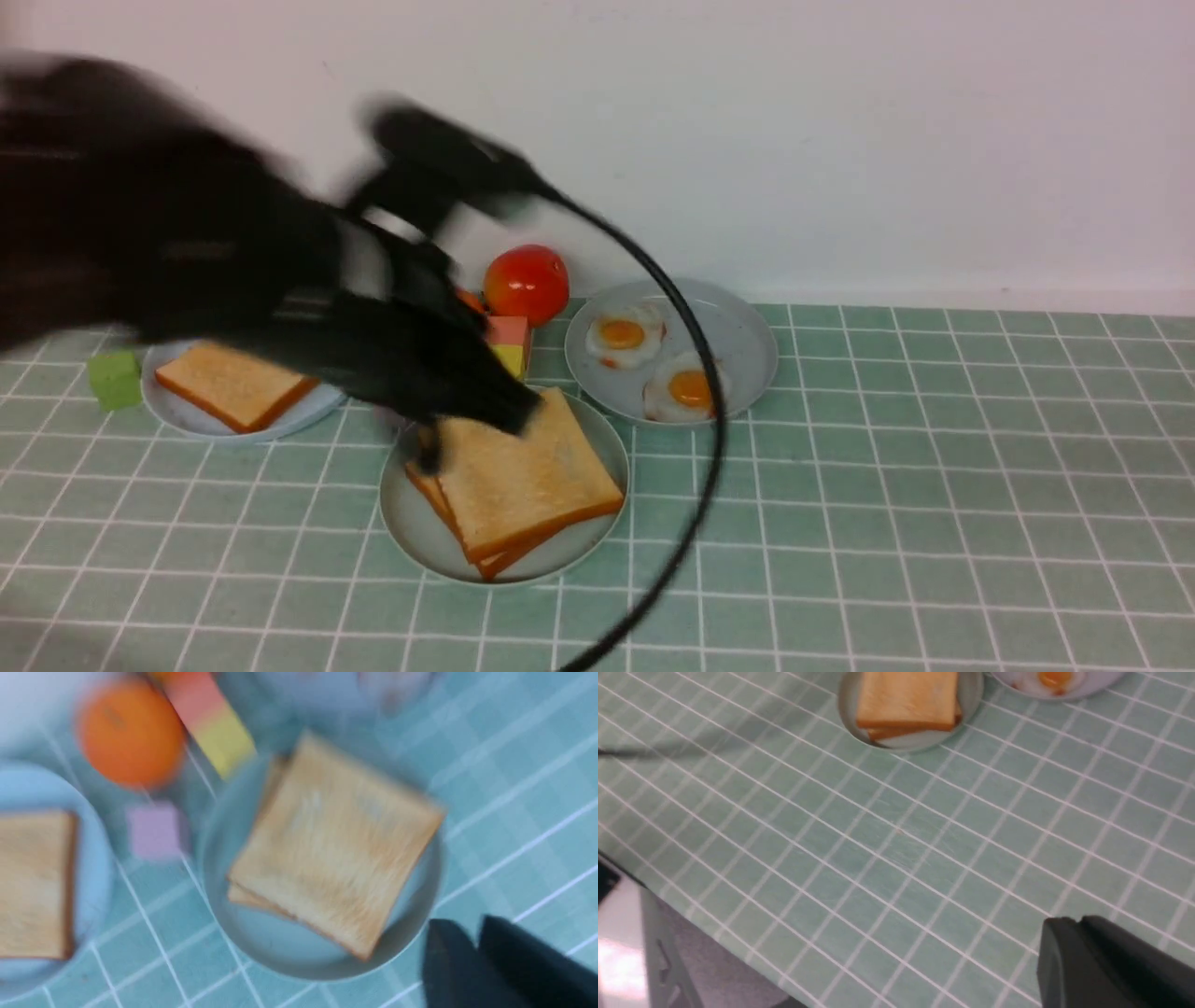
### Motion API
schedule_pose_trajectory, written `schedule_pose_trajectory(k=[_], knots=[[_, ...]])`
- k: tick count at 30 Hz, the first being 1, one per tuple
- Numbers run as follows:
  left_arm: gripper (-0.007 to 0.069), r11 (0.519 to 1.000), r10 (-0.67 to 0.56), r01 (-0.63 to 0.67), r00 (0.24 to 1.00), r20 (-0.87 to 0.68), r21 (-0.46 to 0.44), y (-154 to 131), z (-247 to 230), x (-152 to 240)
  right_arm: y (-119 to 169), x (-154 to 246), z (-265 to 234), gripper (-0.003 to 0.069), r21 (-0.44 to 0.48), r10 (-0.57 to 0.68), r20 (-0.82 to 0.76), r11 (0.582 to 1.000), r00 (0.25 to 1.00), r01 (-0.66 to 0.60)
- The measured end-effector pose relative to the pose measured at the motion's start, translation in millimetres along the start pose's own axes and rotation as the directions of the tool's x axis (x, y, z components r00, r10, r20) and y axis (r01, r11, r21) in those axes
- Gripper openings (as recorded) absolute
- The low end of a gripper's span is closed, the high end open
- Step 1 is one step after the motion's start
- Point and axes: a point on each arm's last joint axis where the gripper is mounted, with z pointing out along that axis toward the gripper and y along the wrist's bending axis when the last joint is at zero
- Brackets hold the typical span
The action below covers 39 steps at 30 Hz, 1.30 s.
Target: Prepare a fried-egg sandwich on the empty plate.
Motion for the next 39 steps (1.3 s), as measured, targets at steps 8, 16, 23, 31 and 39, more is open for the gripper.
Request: schedule_pose_trajectory(k=[8,16,23,31,39], knots=[[-0.0013,0.974,-0.214,0.140,0.817,0.535,0.176,-3,-120,109,-10,49,-35,0.0015,0.172,0.073,0.138,0.980,0.988,-0.096],[-0.0013,0.954,-0.297,0.165,0.635,0.713,0.250,-4,-119,195,-20,83,-18,-0.0003,0.183,0.176,0.276,0.955,0.945,-0.231],[-0.0013,0.953,-0.298,0.178,0.675,0.675,0.244,-7,-97,217,-34,85,38,-0.0002,0.112,0.201,0.445,0.954,0.873,-0.277],[-0.0013,0.954,-0.292,0.188,0.754,0.588,0.233,-9,-82,230,-46,108,91,0.0001,-0.004,0.231,0.629,0.956,0.743,-0.293],[-0.0013,0.954,-0.291,0.190,0.769,0.569,0.231,-10,-80,233,-55,146,124,0.0006,0.030,0.251,0.544,0.948,0.801,-0.317]])
